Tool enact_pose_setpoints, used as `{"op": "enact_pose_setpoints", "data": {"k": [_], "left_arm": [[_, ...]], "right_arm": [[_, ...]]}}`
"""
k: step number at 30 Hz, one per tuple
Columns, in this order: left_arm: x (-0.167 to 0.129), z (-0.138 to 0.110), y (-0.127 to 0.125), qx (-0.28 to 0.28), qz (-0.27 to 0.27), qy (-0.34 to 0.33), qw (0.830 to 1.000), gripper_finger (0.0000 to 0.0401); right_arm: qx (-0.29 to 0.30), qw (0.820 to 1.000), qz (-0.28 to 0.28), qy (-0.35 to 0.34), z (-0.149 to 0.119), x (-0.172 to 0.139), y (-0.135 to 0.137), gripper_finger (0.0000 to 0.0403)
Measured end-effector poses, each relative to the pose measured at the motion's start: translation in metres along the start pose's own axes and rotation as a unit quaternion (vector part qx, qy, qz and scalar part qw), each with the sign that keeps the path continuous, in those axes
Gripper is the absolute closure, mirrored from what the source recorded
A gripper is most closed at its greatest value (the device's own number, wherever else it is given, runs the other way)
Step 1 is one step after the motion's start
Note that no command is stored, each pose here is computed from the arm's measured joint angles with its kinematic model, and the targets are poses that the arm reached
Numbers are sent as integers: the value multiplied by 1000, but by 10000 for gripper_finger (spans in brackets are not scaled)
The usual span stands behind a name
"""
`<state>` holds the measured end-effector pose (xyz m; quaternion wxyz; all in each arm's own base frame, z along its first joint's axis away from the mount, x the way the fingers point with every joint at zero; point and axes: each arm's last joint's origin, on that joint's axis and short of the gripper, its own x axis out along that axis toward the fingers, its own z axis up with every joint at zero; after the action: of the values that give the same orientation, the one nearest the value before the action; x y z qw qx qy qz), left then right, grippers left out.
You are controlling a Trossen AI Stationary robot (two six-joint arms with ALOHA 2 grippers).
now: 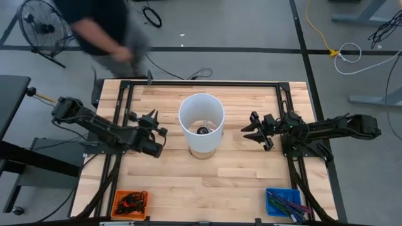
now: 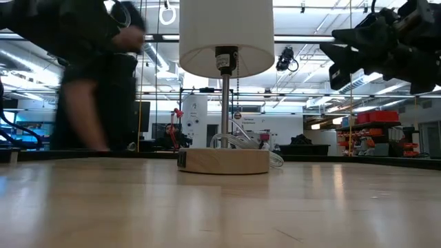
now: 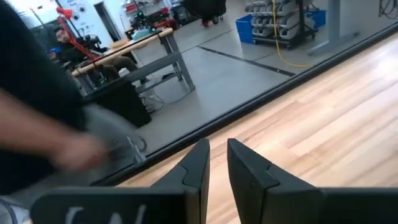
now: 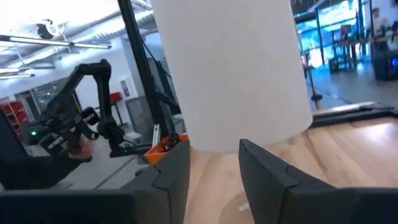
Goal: Pick & Place USB Port
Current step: Return to Home Position
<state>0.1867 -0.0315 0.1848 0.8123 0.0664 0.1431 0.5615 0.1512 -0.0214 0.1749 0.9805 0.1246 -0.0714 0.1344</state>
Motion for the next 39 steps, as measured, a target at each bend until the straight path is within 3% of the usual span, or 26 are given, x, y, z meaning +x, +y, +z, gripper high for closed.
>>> {"op": "enact_pose_setpoints", "data": {"k": [7, 15, 20, 25, 30, 39], "left_arm": [[0, 0, -1, -4, -12, 23, 1000, 341], [-3, -4, -9, -22, -87, 180, 980, 341], [-1, -10, -10, -52, -138, 287, 946, 341], [3, -11, 12, -166, -224, 363, 889, 341], [0, -27, 42, -265, -300, 344, 849, 341], [0, -67, 70, -344, -353, 299, 817, 341]], "right_arm": [[11, 1000, -12, 7, -2, 0, -1, 266], [13, 1000, -13, 10, -3, 0, -1, 266], [18, 1000, -15, 19, -2, -3, 2, 266], [7, 999, -41, -13, 9, -12, 8, 266], [-15, 996, -56, -75, 24, -22, 16, 266], [-63, 979, -22, -192, 49, -43, 35, 266]]}}
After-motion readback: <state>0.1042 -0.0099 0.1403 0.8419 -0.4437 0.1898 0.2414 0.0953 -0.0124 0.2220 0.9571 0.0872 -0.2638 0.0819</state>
